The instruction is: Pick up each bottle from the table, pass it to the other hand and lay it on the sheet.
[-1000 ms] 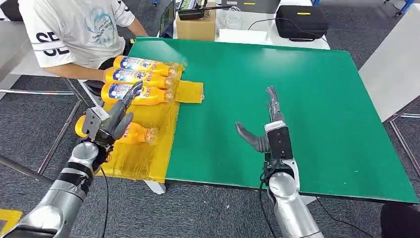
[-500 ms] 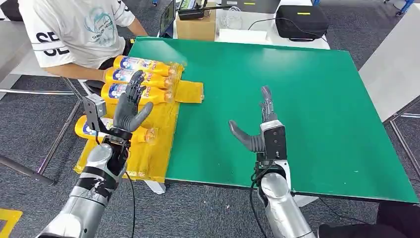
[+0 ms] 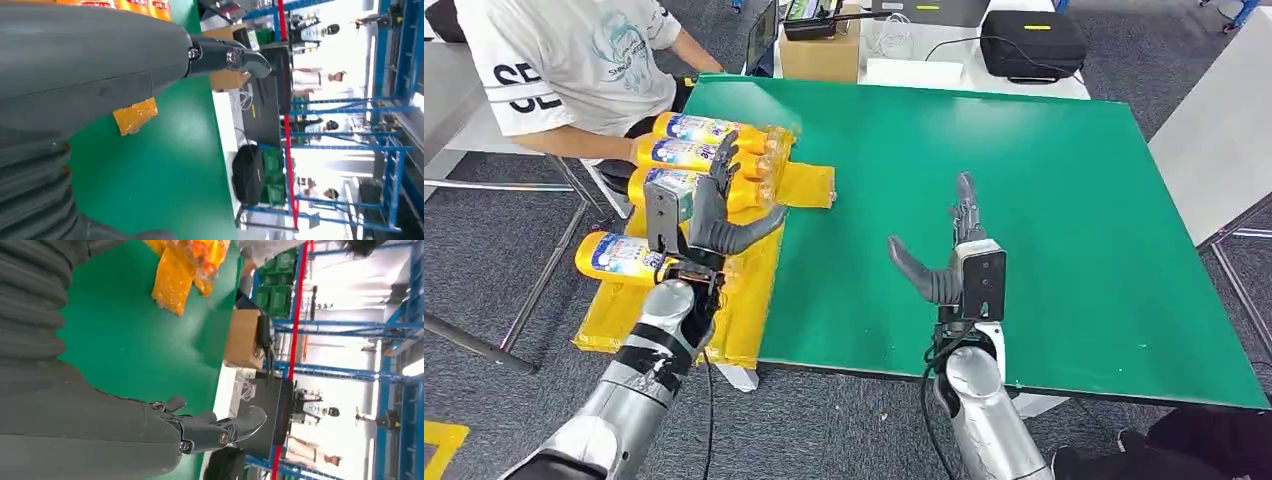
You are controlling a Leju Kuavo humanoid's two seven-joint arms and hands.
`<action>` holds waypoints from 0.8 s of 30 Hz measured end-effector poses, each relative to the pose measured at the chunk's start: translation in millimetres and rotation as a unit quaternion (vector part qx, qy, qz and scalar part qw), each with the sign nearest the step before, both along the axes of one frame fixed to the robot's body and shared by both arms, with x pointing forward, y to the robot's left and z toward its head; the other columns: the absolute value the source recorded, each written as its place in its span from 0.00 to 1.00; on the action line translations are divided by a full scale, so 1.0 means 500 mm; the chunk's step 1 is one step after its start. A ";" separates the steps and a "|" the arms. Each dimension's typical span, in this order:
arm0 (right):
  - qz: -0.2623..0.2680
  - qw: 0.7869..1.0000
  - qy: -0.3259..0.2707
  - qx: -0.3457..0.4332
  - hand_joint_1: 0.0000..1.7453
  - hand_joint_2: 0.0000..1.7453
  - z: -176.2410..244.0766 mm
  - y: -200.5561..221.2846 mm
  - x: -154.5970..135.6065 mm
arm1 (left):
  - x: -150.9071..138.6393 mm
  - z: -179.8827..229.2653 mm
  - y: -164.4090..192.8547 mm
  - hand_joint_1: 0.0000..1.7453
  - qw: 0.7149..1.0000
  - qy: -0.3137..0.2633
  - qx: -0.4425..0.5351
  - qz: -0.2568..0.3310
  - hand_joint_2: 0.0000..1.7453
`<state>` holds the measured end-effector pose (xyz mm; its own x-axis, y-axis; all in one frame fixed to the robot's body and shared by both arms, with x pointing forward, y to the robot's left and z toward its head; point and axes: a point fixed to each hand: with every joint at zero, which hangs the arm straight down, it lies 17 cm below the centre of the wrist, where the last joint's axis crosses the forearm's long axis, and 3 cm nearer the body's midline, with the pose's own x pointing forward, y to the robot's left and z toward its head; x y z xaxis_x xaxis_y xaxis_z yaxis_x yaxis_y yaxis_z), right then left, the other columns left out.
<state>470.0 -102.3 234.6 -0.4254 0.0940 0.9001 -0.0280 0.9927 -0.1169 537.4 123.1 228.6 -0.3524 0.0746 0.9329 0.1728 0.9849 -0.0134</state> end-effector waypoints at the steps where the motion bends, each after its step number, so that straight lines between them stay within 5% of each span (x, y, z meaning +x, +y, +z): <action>1: -0.005 1.000 0.001 -0.005 0.00 1.00 -0.001 -0.005 0.001 | 0.002 0.000 -0.009 0.00 1.000 0.004 0.000 0.004 1.00; 24: -0.041 0.998 -0.023 -0.043 0.00 1.00 0.005 -0.049 -0.016 | 0.015 0.026 0.002 0.00 0.999 -0.017 0.025 0.039 1.00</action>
